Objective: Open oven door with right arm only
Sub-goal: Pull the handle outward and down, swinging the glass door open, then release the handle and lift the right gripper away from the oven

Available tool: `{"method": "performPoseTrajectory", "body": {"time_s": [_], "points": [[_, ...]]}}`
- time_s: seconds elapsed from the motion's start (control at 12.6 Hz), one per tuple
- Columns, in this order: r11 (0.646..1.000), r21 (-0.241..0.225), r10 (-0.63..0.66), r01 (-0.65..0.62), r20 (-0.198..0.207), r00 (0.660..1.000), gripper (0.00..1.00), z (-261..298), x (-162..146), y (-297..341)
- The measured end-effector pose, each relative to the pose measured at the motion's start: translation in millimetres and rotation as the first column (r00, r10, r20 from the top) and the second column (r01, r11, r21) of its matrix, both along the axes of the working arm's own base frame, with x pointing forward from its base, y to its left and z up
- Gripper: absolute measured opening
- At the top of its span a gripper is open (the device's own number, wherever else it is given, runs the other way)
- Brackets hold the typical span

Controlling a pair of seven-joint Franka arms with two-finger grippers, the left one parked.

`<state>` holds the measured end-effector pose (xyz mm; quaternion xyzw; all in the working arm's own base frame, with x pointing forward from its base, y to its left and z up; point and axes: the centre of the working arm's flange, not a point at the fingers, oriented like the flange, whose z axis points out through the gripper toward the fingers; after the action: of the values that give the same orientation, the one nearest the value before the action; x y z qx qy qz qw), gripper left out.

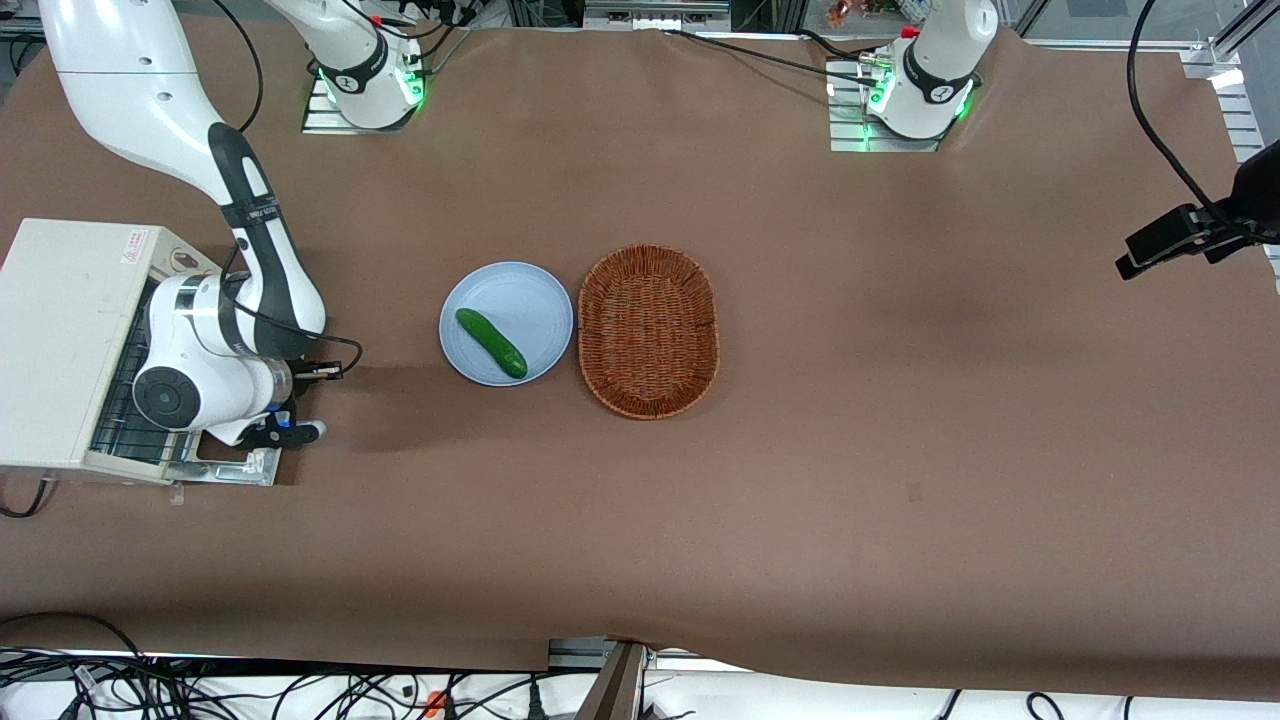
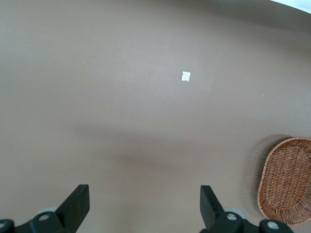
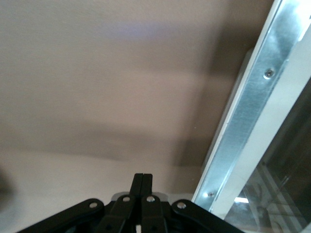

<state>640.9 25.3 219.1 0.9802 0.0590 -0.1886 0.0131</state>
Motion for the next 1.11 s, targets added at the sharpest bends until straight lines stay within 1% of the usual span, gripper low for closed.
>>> {"method": "performPoseTrajectory", "body": {"time_s": [0.08, 0.16, 0.24, 0.48, 0.55, 0.79, 0.87, 1.11], "points": [[1.000, 0.000, 0.003, -0.003, 0.002, 1.000, 0.05, 12, 6, 2], [1.000, 0.001, 0.003, -0.003, 0.011, 1.000, 0.06, 25, 13, 3], [1.000, 0.001, 0.003, -0.003, 0.028, 1.000, 0.15, 39, 19, 4], [1.000, 0.010, 0.017, -0.018, 0.083, 0.996, 0.48, 76, 29, -1], [0.999, 0.017, 0.039, -0.041, 0.097, 0.994, 0.57, 89, 29, -4], [0.997, 0.026, 0.063, -0.066, 0.107, 0.992, 0.91, 133, 27, -8], [0.997, 0.027, 0.063, -0.066, 0.105, 0.992, 1.00, 151, 28, -8], [0.998, 0.028, 0.060, -0.063, 0.091, 0.994, 1.00, 205, 29, -8]]}}
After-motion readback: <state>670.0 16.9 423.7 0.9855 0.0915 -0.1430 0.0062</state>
